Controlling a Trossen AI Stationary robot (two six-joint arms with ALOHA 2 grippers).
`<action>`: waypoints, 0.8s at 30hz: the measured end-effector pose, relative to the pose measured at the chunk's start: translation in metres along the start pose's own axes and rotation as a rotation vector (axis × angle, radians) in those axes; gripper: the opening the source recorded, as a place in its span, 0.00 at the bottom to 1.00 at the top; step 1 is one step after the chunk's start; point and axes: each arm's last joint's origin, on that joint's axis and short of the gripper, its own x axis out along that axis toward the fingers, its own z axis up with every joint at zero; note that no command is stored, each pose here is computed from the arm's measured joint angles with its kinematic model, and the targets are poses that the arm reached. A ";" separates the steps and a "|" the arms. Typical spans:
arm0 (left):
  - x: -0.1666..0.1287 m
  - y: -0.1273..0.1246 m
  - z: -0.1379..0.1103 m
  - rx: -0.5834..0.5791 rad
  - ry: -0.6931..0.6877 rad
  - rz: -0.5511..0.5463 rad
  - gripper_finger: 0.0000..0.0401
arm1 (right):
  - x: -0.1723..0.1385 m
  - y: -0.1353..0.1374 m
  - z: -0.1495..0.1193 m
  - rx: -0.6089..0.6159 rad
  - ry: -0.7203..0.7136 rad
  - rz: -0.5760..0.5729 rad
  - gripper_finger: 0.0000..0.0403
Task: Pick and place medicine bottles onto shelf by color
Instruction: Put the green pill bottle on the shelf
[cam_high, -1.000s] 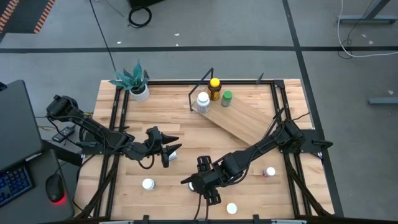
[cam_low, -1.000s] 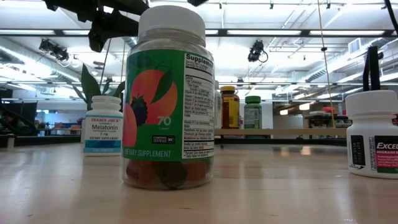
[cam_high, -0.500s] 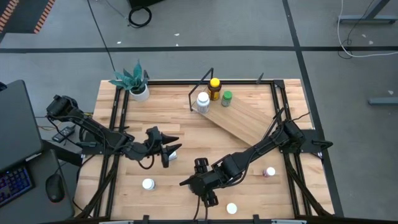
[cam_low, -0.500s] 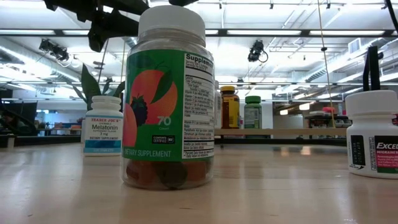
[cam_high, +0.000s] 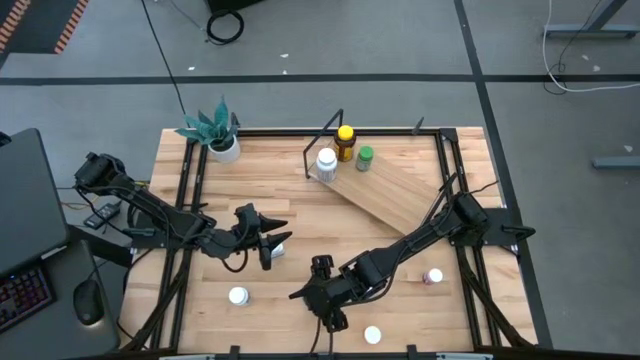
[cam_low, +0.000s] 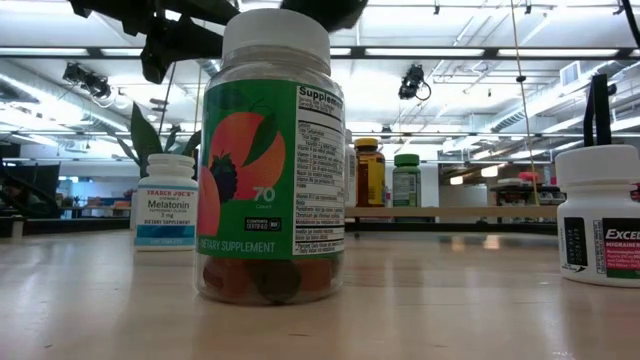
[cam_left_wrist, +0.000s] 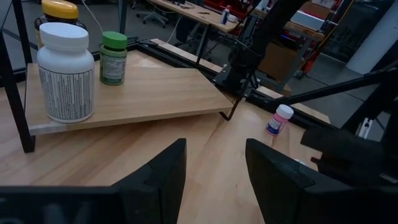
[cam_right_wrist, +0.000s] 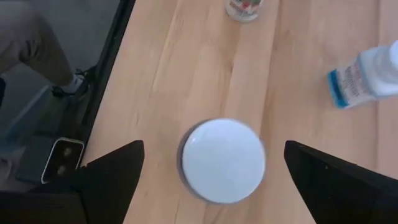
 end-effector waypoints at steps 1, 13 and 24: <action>0.000 0.000 0.000 0.000 0.000 0.000 0.43 | 0.000 0.000 0.000 -0.003 -0.003 -0.006 0.99; -0.001 -0.001 0.000 0.000 0.001 -0.003 0.43 | 0.022 -0.010 -0.015 0.012 -0.005 -0.019 0.98; 0.000 0.000 0.000 0.000 0.001 -0.003 0.43 | 0.027 -0.016 -0.020 0.020 0.008 -0.028 0.96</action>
